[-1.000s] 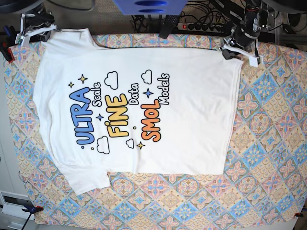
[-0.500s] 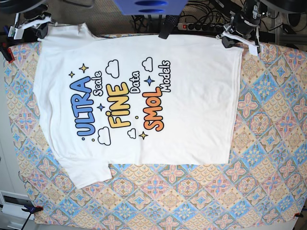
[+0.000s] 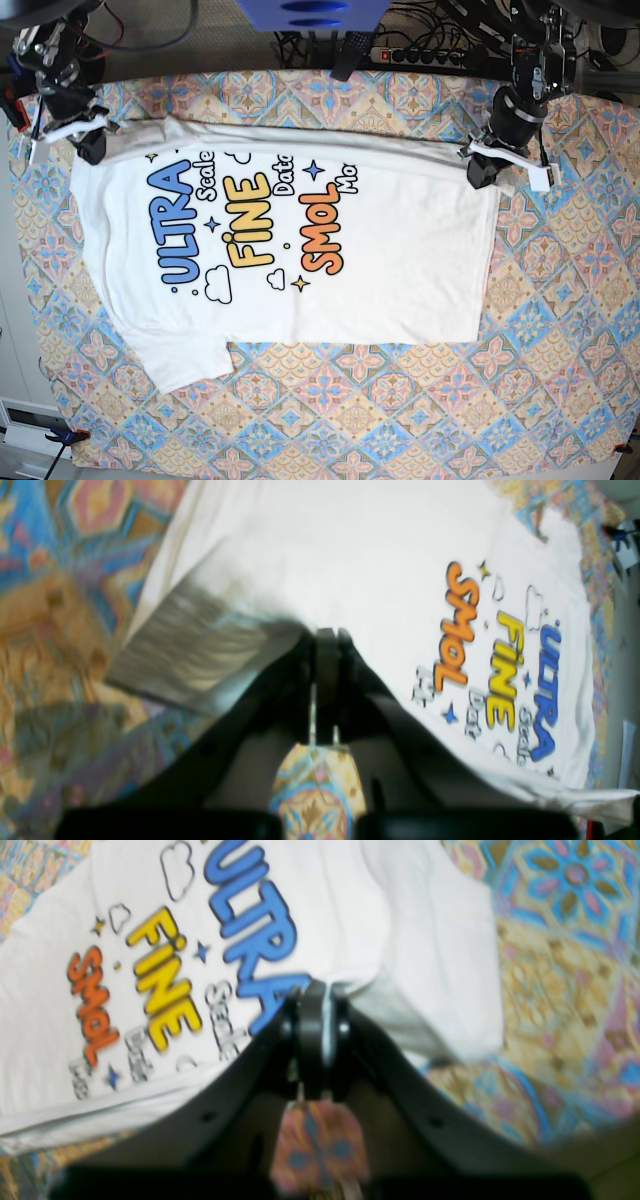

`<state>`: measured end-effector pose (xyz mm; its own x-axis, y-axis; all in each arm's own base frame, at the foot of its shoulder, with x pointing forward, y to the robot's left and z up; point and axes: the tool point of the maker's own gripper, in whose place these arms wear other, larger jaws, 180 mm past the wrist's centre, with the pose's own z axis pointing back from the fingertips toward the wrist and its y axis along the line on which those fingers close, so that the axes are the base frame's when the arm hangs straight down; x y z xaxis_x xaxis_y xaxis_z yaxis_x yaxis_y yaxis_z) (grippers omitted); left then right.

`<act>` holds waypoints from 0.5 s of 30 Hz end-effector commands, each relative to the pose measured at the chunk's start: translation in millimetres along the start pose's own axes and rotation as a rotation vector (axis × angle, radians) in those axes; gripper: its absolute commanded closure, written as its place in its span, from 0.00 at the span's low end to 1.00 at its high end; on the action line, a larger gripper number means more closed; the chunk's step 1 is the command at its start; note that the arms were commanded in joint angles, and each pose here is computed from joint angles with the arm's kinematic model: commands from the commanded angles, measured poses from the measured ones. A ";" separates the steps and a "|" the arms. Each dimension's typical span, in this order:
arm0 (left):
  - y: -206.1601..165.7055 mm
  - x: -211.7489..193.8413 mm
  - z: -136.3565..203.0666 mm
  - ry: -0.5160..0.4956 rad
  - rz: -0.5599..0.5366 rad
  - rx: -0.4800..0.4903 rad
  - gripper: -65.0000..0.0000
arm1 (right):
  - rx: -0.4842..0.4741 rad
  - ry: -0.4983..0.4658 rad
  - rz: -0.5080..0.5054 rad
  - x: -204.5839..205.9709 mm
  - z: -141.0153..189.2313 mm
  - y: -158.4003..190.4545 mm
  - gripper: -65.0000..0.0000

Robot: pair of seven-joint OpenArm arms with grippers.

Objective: Fold the T-shirt properly
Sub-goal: 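Pull both grasped shoulder corners toward the robot, sliding the shirt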

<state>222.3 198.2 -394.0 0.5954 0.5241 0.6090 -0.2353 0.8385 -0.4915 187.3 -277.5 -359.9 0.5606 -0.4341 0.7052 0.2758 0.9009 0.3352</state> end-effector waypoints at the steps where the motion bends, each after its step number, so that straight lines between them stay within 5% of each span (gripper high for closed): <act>1: -0.7 12.8 -4.5 -0.032 -0.002 -0.008 1.00 | 0.038 -0.067 0.017 24.3 -3.3 10.1 1.00; 15: 21.2 52.0 -67.4 -0.068 0.070 0.042 1.00 | 0.183 -0.022 -0.130 45.3 -93.0 49.3 0.99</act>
<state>290.1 230.6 -426.8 0.5488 0.5949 0.5873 -0.3303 0.7997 -0.5014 291.7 -245.0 -382.5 0.5435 -0.5597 0.6256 0.2136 0.8129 0.5417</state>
